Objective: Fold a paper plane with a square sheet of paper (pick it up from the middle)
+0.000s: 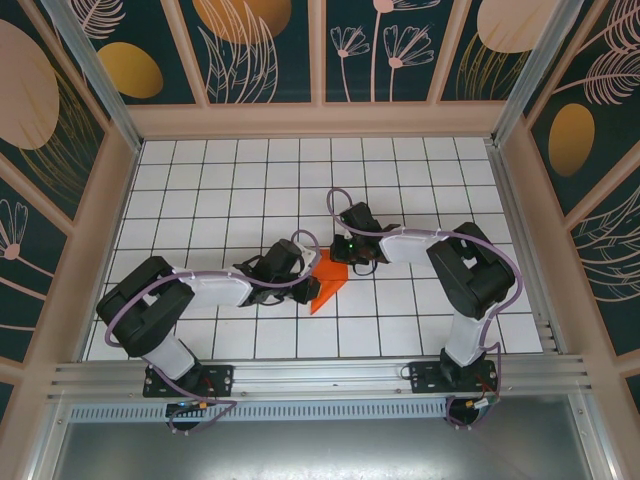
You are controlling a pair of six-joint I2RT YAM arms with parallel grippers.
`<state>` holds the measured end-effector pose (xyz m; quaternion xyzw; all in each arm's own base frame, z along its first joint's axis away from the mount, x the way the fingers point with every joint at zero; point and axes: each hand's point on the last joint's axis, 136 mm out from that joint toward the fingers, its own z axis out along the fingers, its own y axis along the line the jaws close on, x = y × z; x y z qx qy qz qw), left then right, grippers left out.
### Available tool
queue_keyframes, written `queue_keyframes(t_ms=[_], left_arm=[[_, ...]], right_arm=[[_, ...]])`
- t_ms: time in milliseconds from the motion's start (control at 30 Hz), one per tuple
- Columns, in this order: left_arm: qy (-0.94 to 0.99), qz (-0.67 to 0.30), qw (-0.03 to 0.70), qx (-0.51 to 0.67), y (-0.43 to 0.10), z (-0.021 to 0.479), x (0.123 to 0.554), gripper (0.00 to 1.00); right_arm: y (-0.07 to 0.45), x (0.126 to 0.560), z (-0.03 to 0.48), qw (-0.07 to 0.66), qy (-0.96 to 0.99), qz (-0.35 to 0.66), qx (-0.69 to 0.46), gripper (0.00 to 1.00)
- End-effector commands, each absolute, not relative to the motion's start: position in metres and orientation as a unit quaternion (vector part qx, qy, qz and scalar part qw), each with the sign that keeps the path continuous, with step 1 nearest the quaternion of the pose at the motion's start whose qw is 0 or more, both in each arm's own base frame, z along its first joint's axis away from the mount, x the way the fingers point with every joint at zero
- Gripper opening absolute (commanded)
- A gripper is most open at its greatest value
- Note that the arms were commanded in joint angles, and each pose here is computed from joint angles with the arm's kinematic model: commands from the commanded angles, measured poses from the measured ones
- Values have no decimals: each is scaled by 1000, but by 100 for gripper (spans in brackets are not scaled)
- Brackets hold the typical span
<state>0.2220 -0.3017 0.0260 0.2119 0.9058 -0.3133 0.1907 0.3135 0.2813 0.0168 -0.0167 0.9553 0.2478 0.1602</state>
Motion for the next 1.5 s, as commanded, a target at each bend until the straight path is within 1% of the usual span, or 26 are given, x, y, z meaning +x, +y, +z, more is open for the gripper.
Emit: queue_keyframes(t_ms=[0, 567, 800, 967, 1267, 1467], left_arm=[[911, -300, 192, 208, -298, 24, 227, 3], [917, -290, 197, 192, -292, 21, 228, 4], [918, -292, 187, 193, -292, 19, 224, 4], [919, -298, 181, 185, -291, 17, 221, 4], [908, -330, 181, 182, -300, 30, 220, 5], [917, -310, 178, 175, -294, 21, 221, 5]], right_arm=[[267, 288, -15, 114, 971, 208, -15, 11], [264, 285, -20, 109, 973, 201, -9, 11], [262, 285, -20, 109, 974, 197, -6, 11], [263, 285, -21, 108, 974, 199, -5, 11], [261, 282, -24, 105, 975, 195, -2, 11], [260, 283, -24, 107, 975, 193, -1, 11]])
